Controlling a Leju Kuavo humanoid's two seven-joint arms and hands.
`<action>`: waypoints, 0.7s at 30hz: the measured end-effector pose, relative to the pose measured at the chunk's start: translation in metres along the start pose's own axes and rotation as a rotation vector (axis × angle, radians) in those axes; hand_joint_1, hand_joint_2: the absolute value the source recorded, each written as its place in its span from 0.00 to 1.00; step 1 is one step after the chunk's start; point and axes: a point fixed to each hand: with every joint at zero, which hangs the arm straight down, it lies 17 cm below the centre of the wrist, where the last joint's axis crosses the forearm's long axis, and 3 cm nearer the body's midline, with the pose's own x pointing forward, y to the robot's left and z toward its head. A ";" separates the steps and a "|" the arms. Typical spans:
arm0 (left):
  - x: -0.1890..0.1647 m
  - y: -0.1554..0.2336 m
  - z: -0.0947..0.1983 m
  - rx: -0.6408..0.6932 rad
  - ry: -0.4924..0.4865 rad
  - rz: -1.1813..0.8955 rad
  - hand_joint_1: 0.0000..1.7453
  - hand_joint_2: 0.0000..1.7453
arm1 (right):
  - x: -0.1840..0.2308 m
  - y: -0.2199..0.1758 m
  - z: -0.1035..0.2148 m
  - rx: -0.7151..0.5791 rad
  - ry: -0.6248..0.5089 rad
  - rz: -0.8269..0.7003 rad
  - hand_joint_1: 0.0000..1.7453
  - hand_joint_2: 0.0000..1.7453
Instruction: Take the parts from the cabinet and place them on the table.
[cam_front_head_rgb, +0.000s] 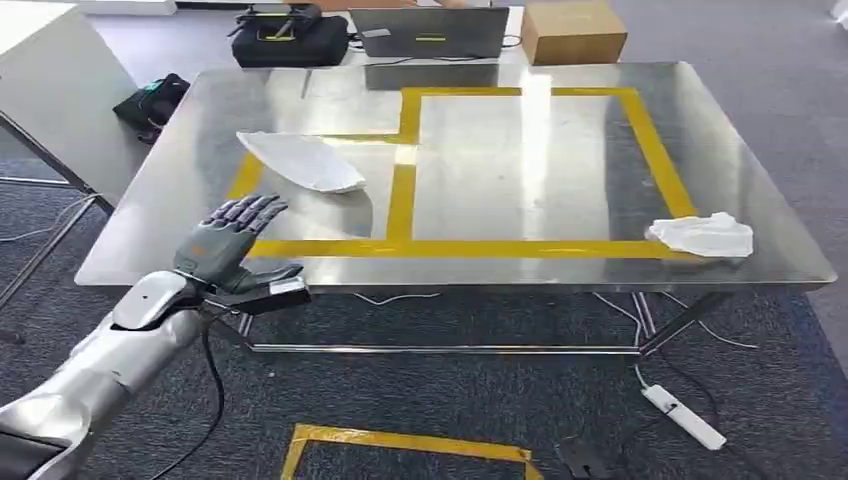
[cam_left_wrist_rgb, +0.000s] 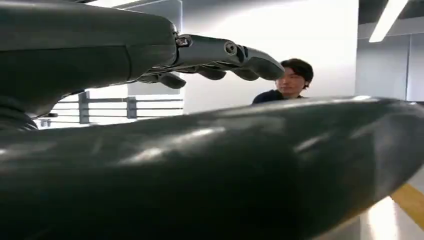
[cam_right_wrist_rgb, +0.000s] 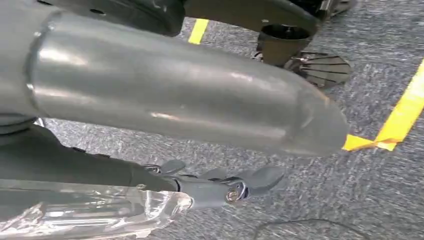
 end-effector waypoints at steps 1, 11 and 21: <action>0.000 0.002 -0.002 0.006 -0.001 -0.002 0.00 0.00 | 0.001 -0.001 0.000 -0.001 -0.002 0.001 0.00 0.00; 0.000 -0.001 -0.001 -0.009 0.000 0.005 0.00 0.00 | -0.003 0.001 0.001 0.003 0.005 0.002 0.00 0.00; -0.004 -0.006 0.002 -0.032 0.010 0.005 0.00 0.00 | 0.004 -0.002 -0.001 0.000 -0.002 0.002 0.00 0.00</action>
